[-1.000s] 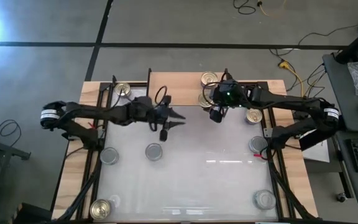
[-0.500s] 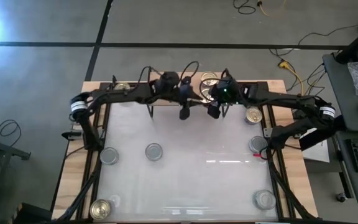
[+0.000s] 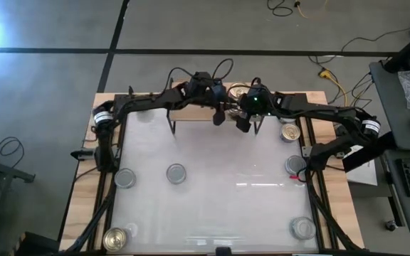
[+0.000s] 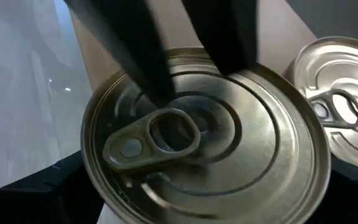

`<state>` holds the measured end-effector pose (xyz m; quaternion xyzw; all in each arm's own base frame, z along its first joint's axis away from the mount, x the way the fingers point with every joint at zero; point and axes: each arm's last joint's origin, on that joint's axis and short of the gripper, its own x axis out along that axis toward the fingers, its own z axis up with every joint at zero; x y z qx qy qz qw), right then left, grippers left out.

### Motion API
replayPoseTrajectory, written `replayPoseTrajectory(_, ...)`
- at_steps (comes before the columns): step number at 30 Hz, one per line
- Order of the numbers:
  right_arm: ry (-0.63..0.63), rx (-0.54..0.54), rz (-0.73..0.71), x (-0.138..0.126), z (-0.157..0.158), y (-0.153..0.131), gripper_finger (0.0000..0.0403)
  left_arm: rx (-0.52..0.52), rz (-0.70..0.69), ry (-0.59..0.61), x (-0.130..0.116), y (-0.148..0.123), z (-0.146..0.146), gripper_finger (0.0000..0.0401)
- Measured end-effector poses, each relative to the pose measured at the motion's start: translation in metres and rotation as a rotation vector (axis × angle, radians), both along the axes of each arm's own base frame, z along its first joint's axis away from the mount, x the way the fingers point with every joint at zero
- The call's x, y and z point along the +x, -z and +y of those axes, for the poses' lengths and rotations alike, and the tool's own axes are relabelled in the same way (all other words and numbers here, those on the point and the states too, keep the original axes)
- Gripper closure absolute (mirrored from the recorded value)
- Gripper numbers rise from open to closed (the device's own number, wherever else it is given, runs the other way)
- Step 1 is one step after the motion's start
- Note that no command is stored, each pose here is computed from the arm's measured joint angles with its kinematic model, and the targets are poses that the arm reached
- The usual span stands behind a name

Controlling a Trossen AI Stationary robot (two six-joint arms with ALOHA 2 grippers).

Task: Stack canned seafood by type on shelf
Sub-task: Put the blue-pink tuna can on the shelf aligned with the other blue-pink tuna can

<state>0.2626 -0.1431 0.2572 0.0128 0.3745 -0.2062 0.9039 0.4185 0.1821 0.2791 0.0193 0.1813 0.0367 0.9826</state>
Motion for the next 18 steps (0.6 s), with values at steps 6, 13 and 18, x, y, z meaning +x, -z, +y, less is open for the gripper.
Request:
replayPoseTrajectory(6,0.011,0.015,0.005,-0.001,0.000,0.001,0.0008,-0.038,0.108,-0.008,0.015,0.006,0.012,0.0326)
replayPoseTrajectory(13,0.017,0.029,0.008,-0.002,0.001,0.002,0.0005,-0.066,0.230,-0.017,0.032,0.003,0.020,0.0326)
replayPoseTrajectory(18,0.012,0.027,0.021,-0.005,0.002,0.000,0.0004,-0.043,0.288,-0.027,0.036,0.001,0.023,0.0326)
